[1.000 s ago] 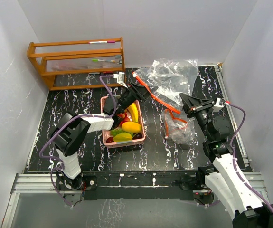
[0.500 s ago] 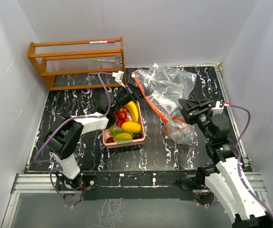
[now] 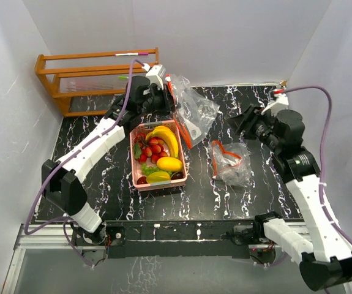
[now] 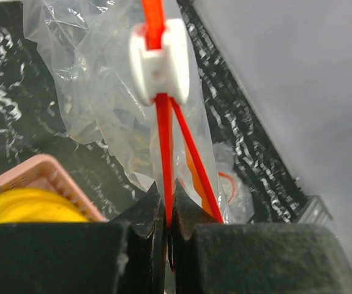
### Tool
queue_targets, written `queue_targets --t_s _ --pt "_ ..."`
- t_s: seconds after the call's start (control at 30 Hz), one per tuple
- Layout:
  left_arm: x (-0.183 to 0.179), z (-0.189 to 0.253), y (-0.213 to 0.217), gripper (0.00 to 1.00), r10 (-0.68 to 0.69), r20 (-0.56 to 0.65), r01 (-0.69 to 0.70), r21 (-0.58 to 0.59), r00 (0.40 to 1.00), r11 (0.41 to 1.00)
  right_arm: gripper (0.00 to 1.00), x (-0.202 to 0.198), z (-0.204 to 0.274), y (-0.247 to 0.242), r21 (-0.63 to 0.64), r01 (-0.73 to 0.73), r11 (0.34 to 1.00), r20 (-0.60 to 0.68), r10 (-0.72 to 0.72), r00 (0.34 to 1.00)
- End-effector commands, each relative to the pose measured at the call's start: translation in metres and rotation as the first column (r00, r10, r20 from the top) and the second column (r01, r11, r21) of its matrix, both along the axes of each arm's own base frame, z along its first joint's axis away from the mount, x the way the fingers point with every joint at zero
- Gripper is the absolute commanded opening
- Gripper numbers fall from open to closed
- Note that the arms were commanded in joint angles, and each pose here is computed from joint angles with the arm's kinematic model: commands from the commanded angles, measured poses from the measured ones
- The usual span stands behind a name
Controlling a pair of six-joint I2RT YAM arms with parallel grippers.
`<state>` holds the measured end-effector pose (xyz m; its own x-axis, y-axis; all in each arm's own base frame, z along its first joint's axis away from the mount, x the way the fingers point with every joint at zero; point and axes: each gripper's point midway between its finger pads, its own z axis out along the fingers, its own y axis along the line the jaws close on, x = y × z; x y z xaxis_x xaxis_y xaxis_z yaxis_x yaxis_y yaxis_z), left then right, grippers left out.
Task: Place the food in the zip-top bag and seal the zipper
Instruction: Open the zipper of the food storage bag.
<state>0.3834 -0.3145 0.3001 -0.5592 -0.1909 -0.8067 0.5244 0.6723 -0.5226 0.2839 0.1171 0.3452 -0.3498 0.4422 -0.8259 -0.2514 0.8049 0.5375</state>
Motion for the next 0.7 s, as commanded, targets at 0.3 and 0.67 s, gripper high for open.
queue_targets --t_s 0.3,0.67 --pt "-0.013 -0.074 0.008 0.0 -0.011 -0.213 0.075 0.295 0.977 0.953 0.53 0.008 0.0 0.077 -0.308 -0.261 0.915 0.049 0.289 0.956" --pt "-0.009 -0.073 0.005 0.0 -0.013 -0.212 0.076 0.293 0.977 0.953 0.53 0.021 -0.026 0.161 -0.438 -0.218 0.872 0.014 0.249 0.968"
